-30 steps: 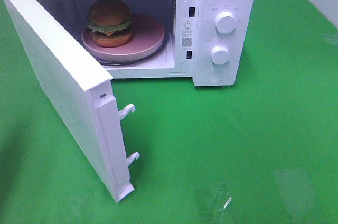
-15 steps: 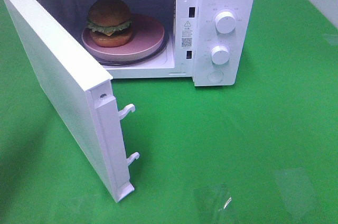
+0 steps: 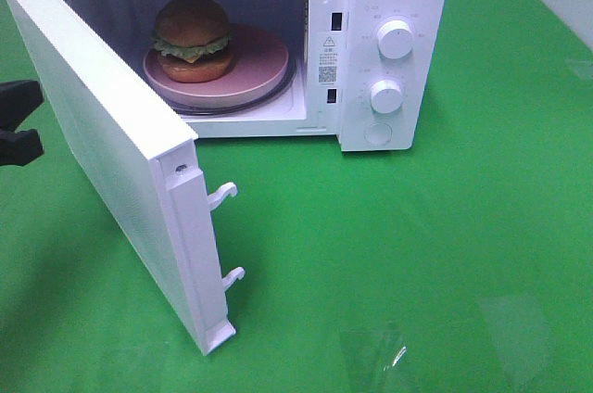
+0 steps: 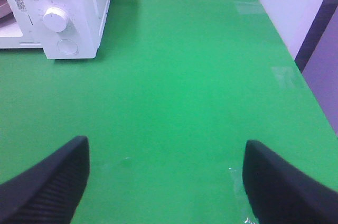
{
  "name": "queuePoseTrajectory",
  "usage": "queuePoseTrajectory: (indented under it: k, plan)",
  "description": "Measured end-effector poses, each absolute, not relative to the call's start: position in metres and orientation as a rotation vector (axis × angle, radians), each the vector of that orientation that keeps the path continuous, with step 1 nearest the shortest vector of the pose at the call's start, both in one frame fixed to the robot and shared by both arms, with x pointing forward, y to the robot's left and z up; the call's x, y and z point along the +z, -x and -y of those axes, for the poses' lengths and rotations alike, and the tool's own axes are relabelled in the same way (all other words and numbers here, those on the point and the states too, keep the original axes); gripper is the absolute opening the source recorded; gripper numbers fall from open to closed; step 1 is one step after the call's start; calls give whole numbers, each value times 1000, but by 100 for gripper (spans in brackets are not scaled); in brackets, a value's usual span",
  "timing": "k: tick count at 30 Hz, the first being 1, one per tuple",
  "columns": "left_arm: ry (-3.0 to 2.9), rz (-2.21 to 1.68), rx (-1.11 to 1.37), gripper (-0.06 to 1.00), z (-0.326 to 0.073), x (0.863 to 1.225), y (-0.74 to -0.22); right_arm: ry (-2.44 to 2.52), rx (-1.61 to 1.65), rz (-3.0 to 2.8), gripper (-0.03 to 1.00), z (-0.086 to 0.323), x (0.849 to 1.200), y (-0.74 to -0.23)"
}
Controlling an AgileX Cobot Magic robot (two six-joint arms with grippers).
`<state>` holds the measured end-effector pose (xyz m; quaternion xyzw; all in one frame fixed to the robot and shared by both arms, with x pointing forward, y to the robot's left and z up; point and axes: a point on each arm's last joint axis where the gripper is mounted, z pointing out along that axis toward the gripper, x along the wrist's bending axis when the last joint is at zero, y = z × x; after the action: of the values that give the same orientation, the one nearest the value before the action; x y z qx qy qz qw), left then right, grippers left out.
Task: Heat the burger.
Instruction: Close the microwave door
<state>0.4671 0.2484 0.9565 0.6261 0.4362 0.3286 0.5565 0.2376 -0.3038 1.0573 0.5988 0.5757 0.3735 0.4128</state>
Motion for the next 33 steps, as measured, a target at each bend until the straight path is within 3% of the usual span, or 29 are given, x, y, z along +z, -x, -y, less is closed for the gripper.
queuePoseTrajectory:
  k: [17,33]
  plan:
    - [-1524,-1004,662,0,-207,935,-481,-1506,939,-1448,76,304,1057,-238]
    - [-1486,-957,642,0,-164,939,-519,-1506,939,-1448,76,304,1057,-238]
